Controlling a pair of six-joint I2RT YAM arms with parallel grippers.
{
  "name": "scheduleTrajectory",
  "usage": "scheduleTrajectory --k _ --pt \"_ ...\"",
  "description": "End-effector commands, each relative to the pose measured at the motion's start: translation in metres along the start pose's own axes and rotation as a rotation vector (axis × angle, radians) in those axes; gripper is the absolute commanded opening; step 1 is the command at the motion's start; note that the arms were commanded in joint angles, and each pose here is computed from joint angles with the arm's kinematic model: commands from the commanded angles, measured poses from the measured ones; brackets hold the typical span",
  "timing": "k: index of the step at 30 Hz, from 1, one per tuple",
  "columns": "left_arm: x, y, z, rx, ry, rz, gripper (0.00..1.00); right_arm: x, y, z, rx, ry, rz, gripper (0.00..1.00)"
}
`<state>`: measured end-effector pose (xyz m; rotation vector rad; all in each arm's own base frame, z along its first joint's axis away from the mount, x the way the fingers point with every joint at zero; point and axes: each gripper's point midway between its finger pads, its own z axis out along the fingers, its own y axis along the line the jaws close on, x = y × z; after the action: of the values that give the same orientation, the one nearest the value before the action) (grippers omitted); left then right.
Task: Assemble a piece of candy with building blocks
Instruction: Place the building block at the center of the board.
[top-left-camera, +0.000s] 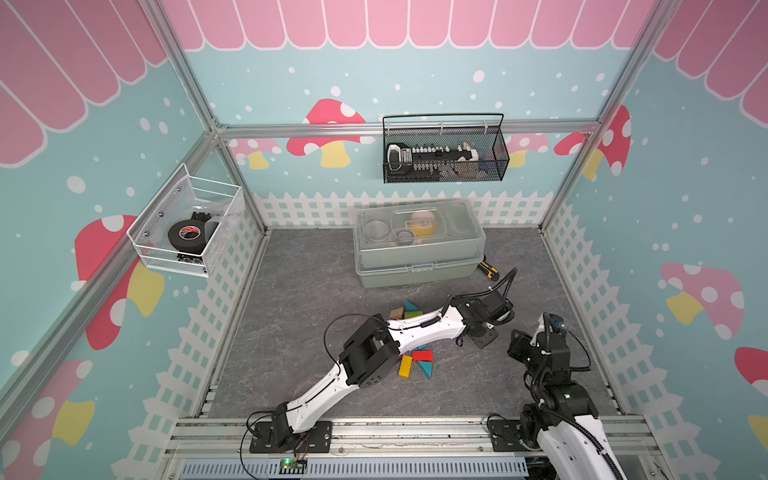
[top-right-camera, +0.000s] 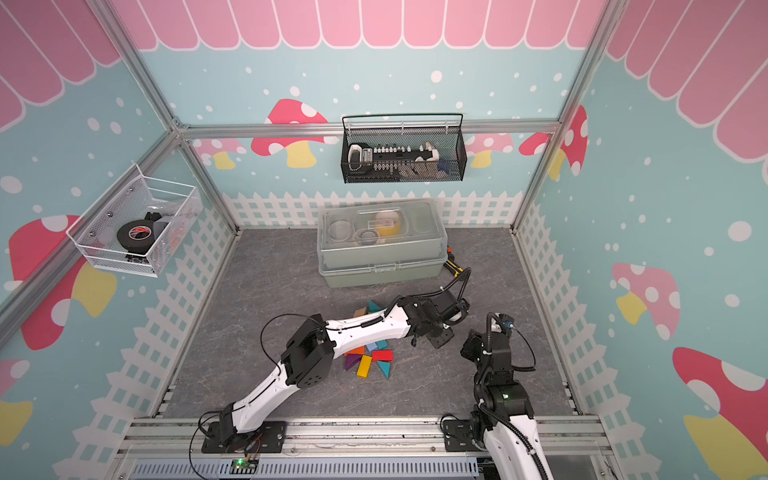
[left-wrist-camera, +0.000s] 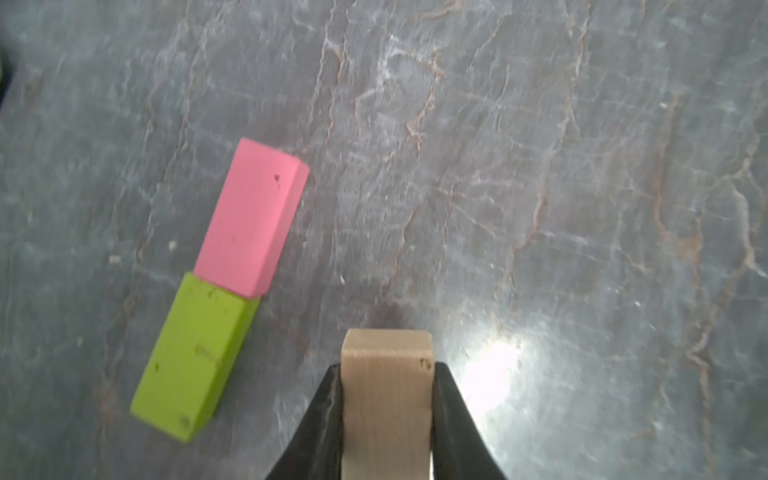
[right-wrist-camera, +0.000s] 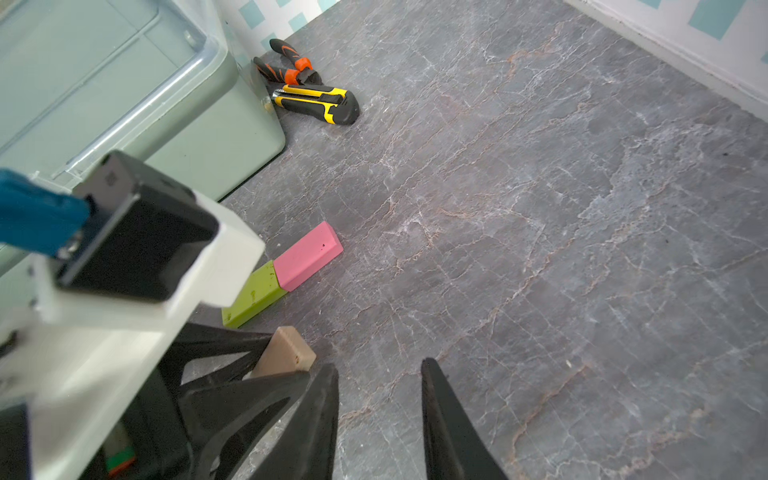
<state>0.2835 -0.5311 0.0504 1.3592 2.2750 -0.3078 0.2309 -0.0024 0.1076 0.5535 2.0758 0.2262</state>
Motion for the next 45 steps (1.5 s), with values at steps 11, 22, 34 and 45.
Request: scheduleTrajectory --k 11,22,34,45 --pt "-0.022 0.001 0.027 0.09 -0.048 0.181 0.07 0.005 -0.009 0.0 0.034 -0.007 0.03 0.33" --pt "-0.023 0.004 0.033 0.068 -0.049 0.243 0.21 0.005 -0.007 0.001 0.026 -0.005 0.028 0.33" --pt "-0.037 -0.002 -0.006 0.038 -0.079 0.276 0.51 0.004 -0.007 0.001 0.024 -0.007 0.027 0.33" --pt "-0.037 0.0 -0.058 0.006 -0.093 0.222 0.51 0.006 -0.003 0.001 0.003 0.012 0.01 0.34"
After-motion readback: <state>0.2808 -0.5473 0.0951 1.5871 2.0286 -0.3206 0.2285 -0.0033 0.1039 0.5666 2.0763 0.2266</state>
